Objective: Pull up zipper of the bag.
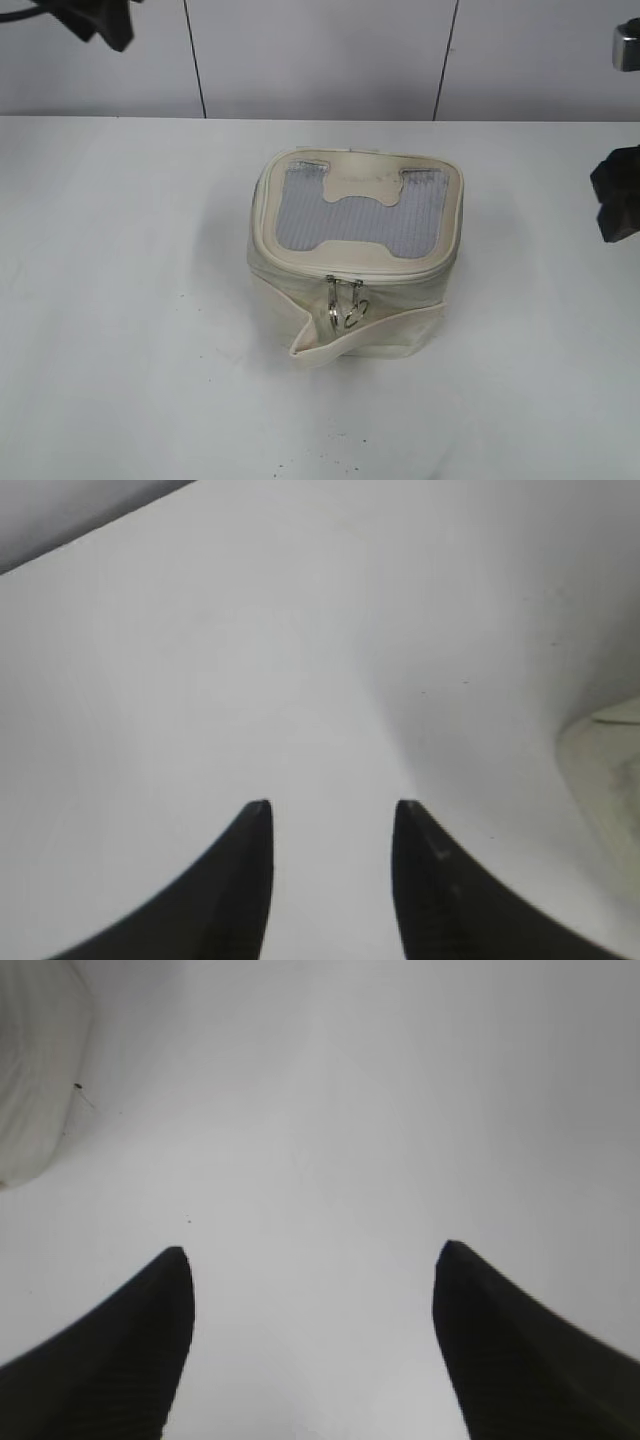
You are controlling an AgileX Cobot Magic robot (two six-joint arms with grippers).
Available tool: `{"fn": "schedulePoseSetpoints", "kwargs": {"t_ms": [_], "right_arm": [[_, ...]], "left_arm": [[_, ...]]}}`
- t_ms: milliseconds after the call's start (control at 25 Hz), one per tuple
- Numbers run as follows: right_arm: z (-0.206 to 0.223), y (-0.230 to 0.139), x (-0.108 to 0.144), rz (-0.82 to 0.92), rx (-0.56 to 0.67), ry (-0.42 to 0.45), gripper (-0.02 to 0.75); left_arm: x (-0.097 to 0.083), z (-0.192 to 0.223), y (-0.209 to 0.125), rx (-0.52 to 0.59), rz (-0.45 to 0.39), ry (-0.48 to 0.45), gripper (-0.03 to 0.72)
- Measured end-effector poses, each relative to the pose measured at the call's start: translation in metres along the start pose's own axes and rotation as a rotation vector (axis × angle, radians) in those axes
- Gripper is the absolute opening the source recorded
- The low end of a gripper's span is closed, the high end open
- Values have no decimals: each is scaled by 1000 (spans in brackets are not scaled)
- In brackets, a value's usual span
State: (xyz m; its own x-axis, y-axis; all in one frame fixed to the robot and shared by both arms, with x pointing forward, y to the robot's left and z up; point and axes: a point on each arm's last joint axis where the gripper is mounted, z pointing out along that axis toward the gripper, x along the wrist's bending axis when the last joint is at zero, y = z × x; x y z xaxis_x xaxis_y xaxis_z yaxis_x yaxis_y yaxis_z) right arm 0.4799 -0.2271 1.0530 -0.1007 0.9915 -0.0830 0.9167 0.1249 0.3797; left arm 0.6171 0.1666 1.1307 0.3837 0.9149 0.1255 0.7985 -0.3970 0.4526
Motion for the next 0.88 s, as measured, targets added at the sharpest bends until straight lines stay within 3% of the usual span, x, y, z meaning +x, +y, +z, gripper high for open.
{"fn": "schedulePoseSetpoints", "kwargs": {"t_ms": [160,320,520,880], "right_arm": [[-16,-9,-5,5,7,-10,575],[-36,-21,-12,-13,11,-19,574],[-65,-41,-22,5,-2,-22,575],[-90,-121,-39,3,-146,45,571]], "left_arm": [[35,-33,-30,-9,-129,57,311],[52,-61,-81,19,-207,91,311],[36,-90,-160,29,-255,73,311],[-8,-128,-304,-229,-287,24,309]]}}
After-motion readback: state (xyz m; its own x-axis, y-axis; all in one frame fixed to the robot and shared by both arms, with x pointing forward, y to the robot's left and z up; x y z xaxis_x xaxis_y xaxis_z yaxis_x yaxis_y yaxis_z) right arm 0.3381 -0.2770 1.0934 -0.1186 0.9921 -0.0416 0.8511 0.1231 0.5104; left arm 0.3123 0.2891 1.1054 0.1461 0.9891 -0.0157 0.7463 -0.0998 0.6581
